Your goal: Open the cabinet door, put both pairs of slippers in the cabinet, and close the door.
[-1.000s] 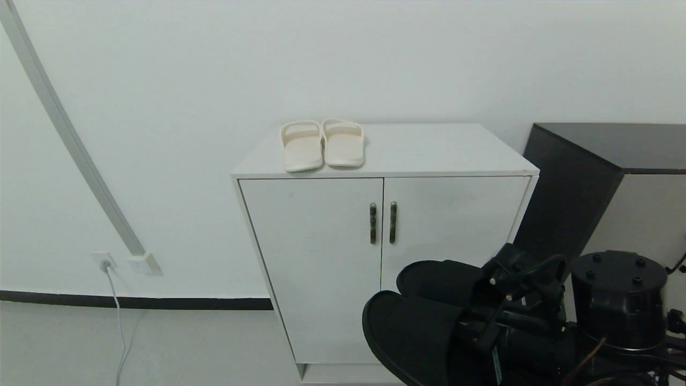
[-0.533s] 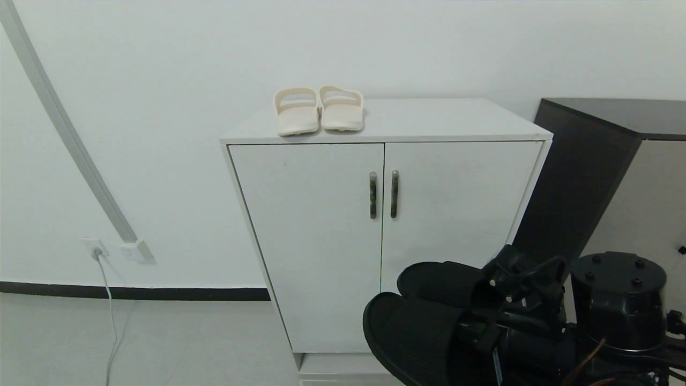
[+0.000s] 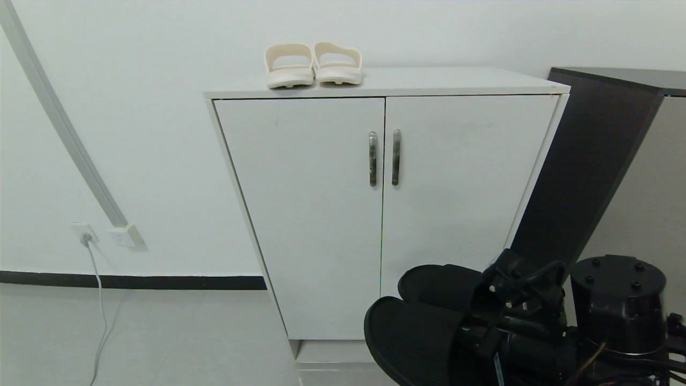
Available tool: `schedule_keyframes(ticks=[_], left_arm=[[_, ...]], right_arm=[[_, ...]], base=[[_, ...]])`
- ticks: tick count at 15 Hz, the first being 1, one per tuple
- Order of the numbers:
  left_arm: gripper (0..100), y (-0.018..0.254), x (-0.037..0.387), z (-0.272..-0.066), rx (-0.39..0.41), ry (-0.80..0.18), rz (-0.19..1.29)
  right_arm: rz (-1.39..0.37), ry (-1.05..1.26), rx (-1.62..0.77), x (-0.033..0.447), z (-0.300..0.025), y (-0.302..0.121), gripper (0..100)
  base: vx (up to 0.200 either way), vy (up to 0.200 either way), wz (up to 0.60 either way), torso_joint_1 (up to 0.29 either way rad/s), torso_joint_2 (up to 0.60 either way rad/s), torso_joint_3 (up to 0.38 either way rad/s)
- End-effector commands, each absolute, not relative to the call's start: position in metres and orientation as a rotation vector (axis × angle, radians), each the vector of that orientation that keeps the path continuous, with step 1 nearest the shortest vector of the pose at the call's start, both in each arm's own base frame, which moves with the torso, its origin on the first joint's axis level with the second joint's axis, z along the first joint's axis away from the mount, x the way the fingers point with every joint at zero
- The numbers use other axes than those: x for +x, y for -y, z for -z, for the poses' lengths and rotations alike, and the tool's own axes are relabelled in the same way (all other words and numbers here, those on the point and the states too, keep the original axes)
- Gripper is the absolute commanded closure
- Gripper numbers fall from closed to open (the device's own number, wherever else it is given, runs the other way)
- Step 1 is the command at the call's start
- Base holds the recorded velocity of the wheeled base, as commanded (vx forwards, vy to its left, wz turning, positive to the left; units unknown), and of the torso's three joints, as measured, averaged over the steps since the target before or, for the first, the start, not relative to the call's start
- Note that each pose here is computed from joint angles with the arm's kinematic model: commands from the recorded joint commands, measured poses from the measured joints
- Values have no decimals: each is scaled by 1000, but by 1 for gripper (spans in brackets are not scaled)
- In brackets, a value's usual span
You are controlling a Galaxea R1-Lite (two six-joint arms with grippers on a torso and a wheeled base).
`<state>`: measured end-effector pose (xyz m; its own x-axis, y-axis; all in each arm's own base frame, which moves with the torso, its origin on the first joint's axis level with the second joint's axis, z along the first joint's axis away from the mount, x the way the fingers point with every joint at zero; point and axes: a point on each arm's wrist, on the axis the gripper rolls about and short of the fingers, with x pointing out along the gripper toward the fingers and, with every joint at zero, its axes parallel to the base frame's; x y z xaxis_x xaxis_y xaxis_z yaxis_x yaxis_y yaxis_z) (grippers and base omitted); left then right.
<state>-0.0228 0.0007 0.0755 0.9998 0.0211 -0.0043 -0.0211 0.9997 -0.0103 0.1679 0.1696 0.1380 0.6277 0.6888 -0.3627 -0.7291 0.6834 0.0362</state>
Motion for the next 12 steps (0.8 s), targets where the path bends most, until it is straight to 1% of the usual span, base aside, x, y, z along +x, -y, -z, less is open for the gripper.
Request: schedule_keyframes(ticks=[1, 4, 5, 7, 10, 11, 12], left_arm=[[0, -1, -23, -76, -8, -3, -21], [0, -1, -23, -76, -8, -3, -21], [0, -1, -23, -76, 3, -3, -18], [0, -1, -20, -78, 65, -39, -25], [0, -1, -16, -80, 90, -88, -16], [0, -1, -14, -102, 70, -65, -18], [0, -1, -12, -123, 27, -45, -9]], right_arm=[[-816, -366, -119, 168, -137, -170, 100], [-816, -365, -119, 167, -138, -169, 100], [-818, -356, -115, 167, -138, -168, 100], [-819, -329, -106, 167, -138, -168, 100], [-819, -316, -108, 166, -137, -168, 100], [-818, -322, -111, 167, -136, -169, 100], [-816, -331, -114, 168, -133, -170, 100]], base=[[0, 0, 0, 2, 115, 90], [0, 0, 0, 0, 0, 0], [0, 0, 0, -17, 46, 105], [0, 0, 0, -7, 129, 112], [0, 0, 0, -1, 22, 14], [0, 0, 0, 0, 0, 0], [0, 0, 0, 0, 0, 0]])
